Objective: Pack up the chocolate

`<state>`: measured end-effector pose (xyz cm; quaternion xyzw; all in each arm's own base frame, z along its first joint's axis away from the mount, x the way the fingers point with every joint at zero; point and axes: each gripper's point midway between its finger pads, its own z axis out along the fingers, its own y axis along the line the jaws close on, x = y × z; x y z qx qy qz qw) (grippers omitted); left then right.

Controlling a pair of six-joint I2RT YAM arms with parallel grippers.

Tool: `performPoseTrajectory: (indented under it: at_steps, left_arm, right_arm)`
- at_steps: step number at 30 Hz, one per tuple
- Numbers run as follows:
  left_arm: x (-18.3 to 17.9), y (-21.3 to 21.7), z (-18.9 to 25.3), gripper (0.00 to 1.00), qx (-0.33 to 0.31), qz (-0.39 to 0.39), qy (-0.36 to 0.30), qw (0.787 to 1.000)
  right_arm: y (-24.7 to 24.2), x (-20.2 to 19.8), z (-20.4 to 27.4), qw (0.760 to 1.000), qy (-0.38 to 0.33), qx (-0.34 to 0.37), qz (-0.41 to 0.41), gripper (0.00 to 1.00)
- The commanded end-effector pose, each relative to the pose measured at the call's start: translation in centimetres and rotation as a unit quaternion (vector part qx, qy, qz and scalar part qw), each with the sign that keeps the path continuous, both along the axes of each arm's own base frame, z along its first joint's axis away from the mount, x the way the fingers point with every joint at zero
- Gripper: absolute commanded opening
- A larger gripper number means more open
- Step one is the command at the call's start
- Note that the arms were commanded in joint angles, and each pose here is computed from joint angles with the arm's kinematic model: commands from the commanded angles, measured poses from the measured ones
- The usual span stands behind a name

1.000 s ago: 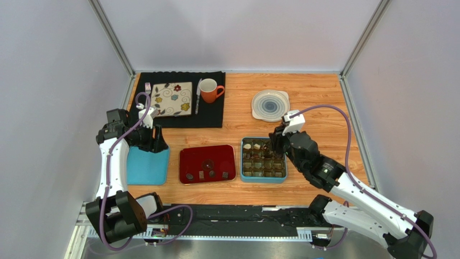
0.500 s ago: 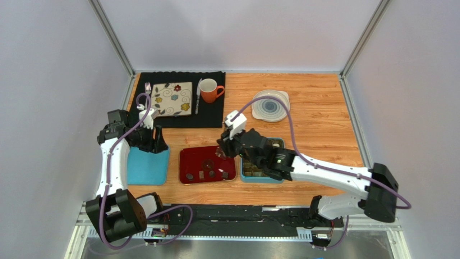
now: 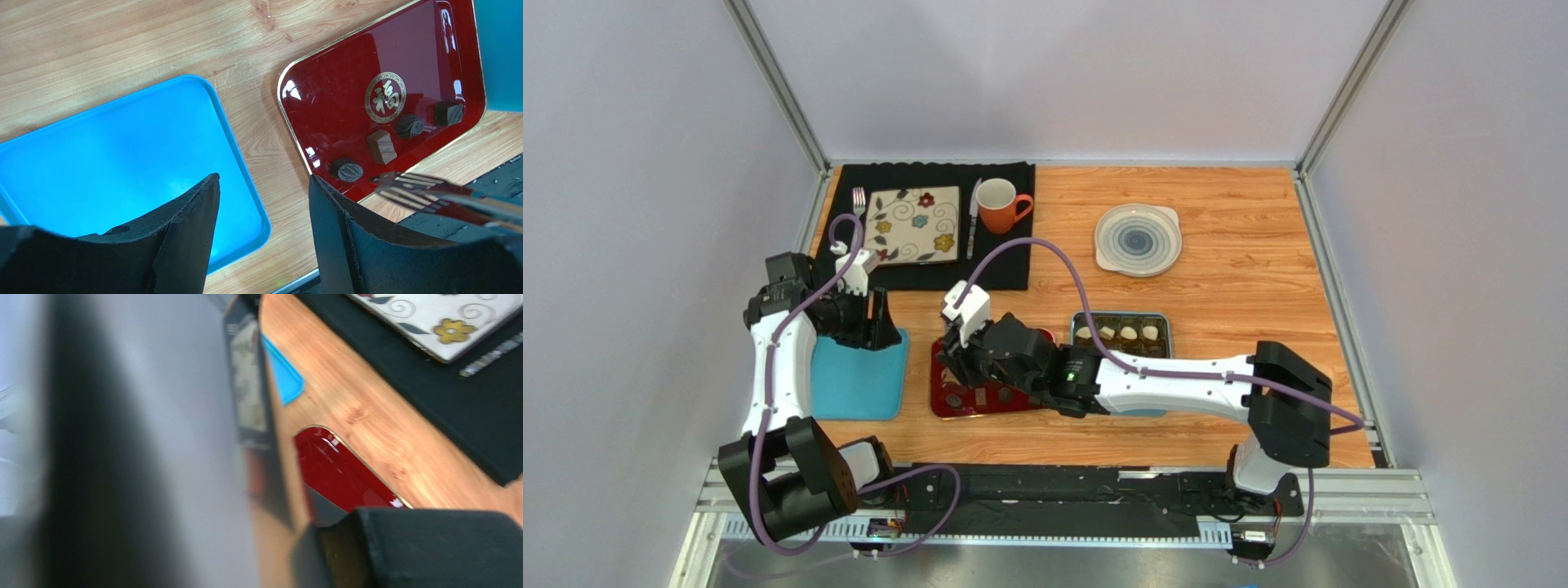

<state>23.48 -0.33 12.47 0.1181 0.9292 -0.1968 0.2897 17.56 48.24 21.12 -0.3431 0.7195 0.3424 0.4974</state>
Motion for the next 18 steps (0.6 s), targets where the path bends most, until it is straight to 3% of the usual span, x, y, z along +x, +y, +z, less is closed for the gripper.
performPoseTrajectory:
  at_steps: [1, 6, 18]
  left_arm:
    - [0.4, 0.1, 0.2, 0.64, 0.000, -0.002, -0.018, 1.000]
    - [0.1, 0.0, 0.3, 0.64, -0.001, -0.002, -0.020, 1.000]
    - [0.1, -0.1, 0.8, 0.64, -0.002, -0.004, -0.026, 1.000]
  right_arm:
    - [2.7, -0.6, 3.1, 0.998, -0.005, 0.059, 0.017, 0.31]
    - [3.2, -0.9, 2.0, 0.998, 0.003, 0.052, 0.017, 0.31]
    - [3.4, -0.1, 0.0, 1.000, 0.004, 0.030, -0.004, 0.45]
